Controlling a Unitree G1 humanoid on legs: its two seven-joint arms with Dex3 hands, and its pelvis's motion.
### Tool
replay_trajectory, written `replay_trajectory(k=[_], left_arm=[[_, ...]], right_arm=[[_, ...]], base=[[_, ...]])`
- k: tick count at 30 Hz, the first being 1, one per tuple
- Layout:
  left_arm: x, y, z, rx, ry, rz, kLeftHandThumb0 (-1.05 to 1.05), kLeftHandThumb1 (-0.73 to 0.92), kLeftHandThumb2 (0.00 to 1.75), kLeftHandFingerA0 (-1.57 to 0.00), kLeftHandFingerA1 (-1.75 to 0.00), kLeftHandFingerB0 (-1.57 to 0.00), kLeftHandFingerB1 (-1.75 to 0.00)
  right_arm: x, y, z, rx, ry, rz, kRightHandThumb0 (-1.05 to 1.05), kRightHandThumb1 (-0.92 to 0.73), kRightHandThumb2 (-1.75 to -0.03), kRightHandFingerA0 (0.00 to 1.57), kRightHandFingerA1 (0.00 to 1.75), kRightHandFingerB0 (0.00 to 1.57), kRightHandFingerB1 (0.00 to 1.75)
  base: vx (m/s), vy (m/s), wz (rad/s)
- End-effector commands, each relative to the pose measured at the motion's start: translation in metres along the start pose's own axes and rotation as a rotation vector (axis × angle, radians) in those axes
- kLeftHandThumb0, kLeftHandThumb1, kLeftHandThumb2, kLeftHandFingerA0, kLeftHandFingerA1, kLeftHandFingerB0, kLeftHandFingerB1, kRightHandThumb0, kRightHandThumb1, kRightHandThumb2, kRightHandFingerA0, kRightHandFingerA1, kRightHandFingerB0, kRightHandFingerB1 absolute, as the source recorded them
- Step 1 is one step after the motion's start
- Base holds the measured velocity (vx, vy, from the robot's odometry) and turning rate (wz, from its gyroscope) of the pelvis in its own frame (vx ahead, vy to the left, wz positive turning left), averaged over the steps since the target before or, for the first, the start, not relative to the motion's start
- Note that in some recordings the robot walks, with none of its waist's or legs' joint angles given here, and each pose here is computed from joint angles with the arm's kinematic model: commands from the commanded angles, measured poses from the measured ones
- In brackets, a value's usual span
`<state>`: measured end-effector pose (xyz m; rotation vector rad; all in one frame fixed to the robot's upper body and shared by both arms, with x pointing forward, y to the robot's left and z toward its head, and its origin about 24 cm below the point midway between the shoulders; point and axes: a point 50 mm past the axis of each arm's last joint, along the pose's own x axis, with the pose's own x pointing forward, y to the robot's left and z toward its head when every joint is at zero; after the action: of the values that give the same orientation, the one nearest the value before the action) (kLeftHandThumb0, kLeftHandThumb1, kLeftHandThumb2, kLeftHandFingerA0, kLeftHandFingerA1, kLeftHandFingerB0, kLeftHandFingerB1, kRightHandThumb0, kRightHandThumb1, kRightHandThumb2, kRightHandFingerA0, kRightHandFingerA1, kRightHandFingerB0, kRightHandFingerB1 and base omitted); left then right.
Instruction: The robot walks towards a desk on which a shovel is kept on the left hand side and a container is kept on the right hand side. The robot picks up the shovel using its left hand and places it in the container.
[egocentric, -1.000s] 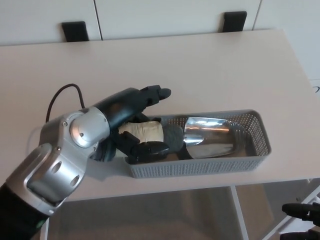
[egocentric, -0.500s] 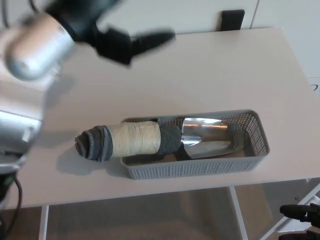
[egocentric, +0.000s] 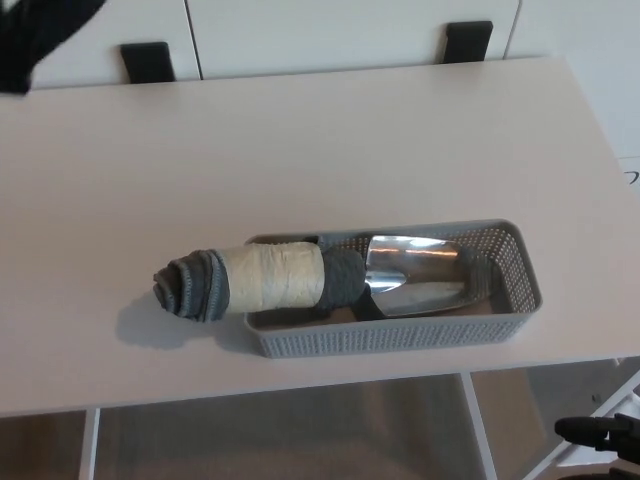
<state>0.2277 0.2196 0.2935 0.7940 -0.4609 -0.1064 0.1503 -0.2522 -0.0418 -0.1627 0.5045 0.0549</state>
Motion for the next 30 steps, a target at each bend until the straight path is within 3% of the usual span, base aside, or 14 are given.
replay_trajectory(k=[1, 2, 3, 6, 7, 12, 13, 21, 25, 26, 27, 28, 30], left_arm=[[-0.127, -0.015, -0.035, -0.351, 0.119, -0.319, -0.77, 0.49, 0.85, -0.02, -0.24, -0.07, -0.16], [-0.151, -0.021, -0.044, -0.431, 0.173, -0.352, -0.76, 0.47, 0.85, -0.02, -0.32, -0.08, -0.21], [-0.165, -0.023, -0.048, -0.469, 0.203, -0.407, -0.78, 0.49, 0.85, -0.04, -0.29, -0.08, -0.18], [-0.198, -0.024, -0.051, -0.527, 0.269, -0.485, -0.77, 0.48, 0.88, -0.06, -0.43, -0.01, -0.36], [-0.21, -0.019, -0.052, -0.567, 0.307, -0.536, -0.38, 0.24, 0.89, -0.02, -0.49, 0.0, -0.48], [-0.231, 0.003, -0.057, -0.648, 0.343, -0.656, -0.37, 0.25, 0.89, -0.02, -0.49, 0.0, -0.47], [-0.232, 0.006, -0.059, -0.677, 0.362, -0.679, -0.78, 0.54, 0.58, -0.21, -0.36, -0.17, -0.28], [-0.24, 0.002, -0.075, -0.788, 0.44, -0.85, -0.64, 0.54, 0.57, -0.19, -0.36, -0.21, -0.29], [-0.242, -0.009, -0.085, -0.791, 0.456, -0.909, -0.7, 0.57, 0.58, -0.22, -0.37, -0.22, -0.3], [-0.242, -0.013, -0.088, -0.796, 0.463, -0.925, -0.34, 0.27, 0.9, -0.09, -0.52, -0.06, -0.49], [-0.244, -0.019, -0.092, -0.81, 0.475, -0.938, -0.34, 0.28, 0.9, -0.09, -0.52, -0.07, -0.49], [-0.247, -0.024, -0.095, -0.807, 0.483, -0.953, -0.71, 0.6, 0.59, -0.23, -0.36, -0.22, -0.29], [-0.253, -0.044, -0.103, -0.798, 0.533, -1.007, -0.76, 0.66, 0.6, -0.22, -0.35, -0.22, -0.28]], right_arm=[[-0.002, -0.007, -0.008, -0.014, 0.031, 0.004, -0.46, -0.42, -0.53, 0.91, 0.47, 0.79, 0.46], [-0.003, -0.007, -0.01, -0.008, 0.034, 0.004, -0.45, -0.42, -0.53, 0.89, 0.48, 0.77, 0.47], [-0.004, -0.007, -0.012, -0.007, 0.039, 0.004, -0.46, -0.42, -0.53, 0.88, 0.48, 0.76, 0.47], [-0.004, -0.009, -0.015, 0.021, 0.058, -0.009, -0.45, -0.41, -0.53, 0.87, 0.48, 0.75, 0.47], [-0.004, -0.011, -0.017, 0.024, 0.068, -0.02, -0.44, -0.42, -0.53, 0.87, 0.48, 0.75, 0.47], [-0.006, -0.011, -0.023, 0.022, 0.086, -0.028, -0.44, -0.43, -0.54, 0.88, 0.48, 0.74, 0.47], [-0.007, -0.012, -0.024, 0.016, 0.089, -0.03, -0.44, -0.43, -0.54, 0.88, 0.48, 0.74, 0.47], [-0.008, -0.016, -0.028, 0.012, 0.107, -0.047, -0.45, -0.43, -0.53, 0.89, 0.49, 0.75, 0.47], [-0.008, -0.017, -0.029, 0.02, 0.108, -0.057, -0.43, -0.43, -0.53, 0.88, 0.48, 0.75, 0.47], [-0.008, -0.018, -0.029, 0.021, 0.107, -0.063, -0.43, -0.43, -0.54, 0.89, 0.48, 0.75, 0.47], [-0.009, -0.018, -0.03, 0.021, 0.109, -0.066, -0.43, -0.43, -0.53, 0.88, 0.48, 0.75, 0.47], [-0.01, -0.018, -0.032, 0.024, 0.115, -0.068, -0.42, -0.43, -0.54, 0.88, 0.48, 0.75, 0.47], [-0.012, -0.018, -0.033, 0.019, 0.12, -0.068, -0.43, -0.43, -0.53, 0.88, 0.48, 0.75, 0.47]], base=[[0.0, 0.0, 0.0], [0.0, 0.0, 0.0], [0.0, 0.0, 0.0], [0.0, 0.0, 0.0], [0.0, 0.0, 0.0], [0.0, 0.0, 0.0], [0.0, 0.0, 0.0], [0.0, 0.0, 0.0], [0.0, 0.0, 0.0], [0.0, 0.0, 0.0], [0.0, 0.0, 0.0], [0.0, 0.0, 0.0], [0.0, 0.0, 0.0]])
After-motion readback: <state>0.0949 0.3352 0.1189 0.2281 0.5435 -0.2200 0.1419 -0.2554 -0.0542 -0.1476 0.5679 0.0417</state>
